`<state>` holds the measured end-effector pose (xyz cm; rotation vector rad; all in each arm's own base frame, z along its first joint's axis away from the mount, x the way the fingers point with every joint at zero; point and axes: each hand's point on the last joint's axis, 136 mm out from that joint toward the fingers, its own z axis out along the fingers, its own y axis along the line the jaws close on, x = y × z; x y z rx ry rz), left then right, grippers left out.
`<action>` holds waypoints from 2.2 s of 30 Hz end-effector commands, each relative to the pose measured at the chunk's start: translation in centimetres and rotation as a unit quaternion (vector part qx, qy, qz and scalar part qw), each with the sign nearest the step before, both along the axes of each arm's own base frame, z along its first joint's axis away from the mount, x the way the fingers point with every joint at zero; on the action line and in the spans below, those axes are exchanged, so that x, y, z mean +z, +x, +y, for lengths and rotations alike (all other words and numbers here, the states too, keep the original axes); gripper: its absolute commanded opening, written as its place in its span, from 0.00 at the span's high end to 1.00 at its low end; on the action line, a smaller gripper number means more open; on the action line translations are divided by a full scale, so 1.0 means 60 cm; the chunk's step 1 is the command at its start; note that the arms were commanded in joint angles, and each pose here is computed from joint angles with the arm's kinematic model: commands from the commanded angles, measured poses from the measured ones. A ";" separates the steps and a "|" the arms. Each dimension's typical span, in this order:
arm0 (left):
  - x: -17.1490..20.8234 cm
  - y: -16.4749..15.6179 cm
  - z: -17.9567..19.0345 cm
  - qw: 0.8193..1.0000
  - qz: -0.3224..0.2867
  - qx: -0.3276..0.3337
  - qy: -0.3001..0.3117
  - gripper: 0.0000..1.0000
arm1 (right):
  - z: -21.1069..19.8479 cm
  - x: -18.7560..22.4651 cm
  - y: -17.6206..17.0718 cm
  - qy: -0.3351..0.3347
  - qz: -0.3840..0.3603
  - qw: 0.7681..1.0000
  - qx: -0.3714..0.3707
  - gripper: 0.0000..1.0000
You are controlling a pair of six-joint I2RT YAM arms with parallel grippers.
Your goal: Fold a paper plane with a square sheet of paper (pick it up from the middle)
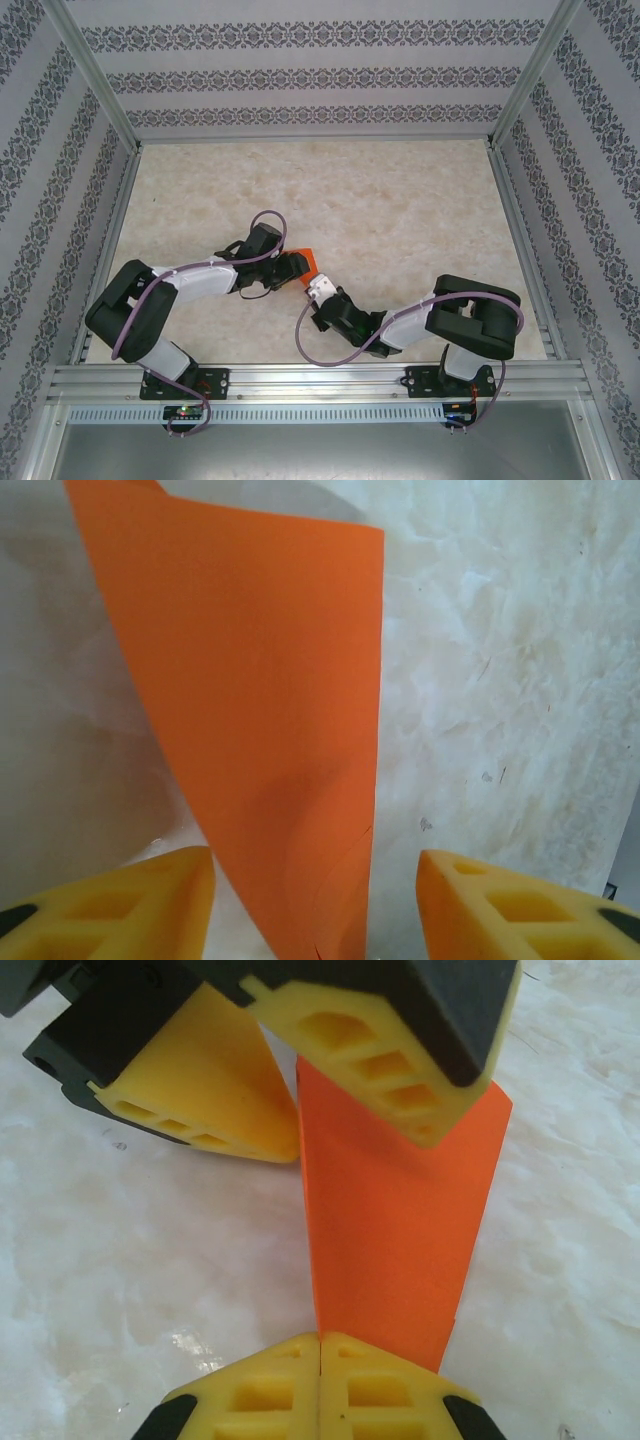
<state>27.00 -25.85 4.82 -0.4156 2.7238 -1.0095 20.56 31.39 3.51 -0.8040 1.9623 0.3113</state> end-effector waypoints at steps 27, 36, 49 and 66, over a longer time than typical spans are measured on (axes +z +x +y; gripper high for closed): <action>0.049 0.011 -0.029 0.999 -0.027 -0.019 -0.027 0.95 | -0.011 0.022 0.006 -0.169 -0.088 0.981 -0.038 0.80; 0.049 0.011 -0.028 0.999 -0.027 -0.019 -0.027 0.95 | -0.014 0.007 0.006 -0.189 -0.073 0.978 -0.048 0.85; 0.056 0.011 -0.019 0.999 -0.033 -0.013 -0.013 0.90 | -0.006 0.005 0.006 -0.162 -0.057 0.983 -0.060 1.00; 0.046 0.009 -0.018 0.999 -0.026 -0.016 -0.006 0.96 | 0.007 0.027 0.003 -0.122 -0.054 0.990 -0.054 0.82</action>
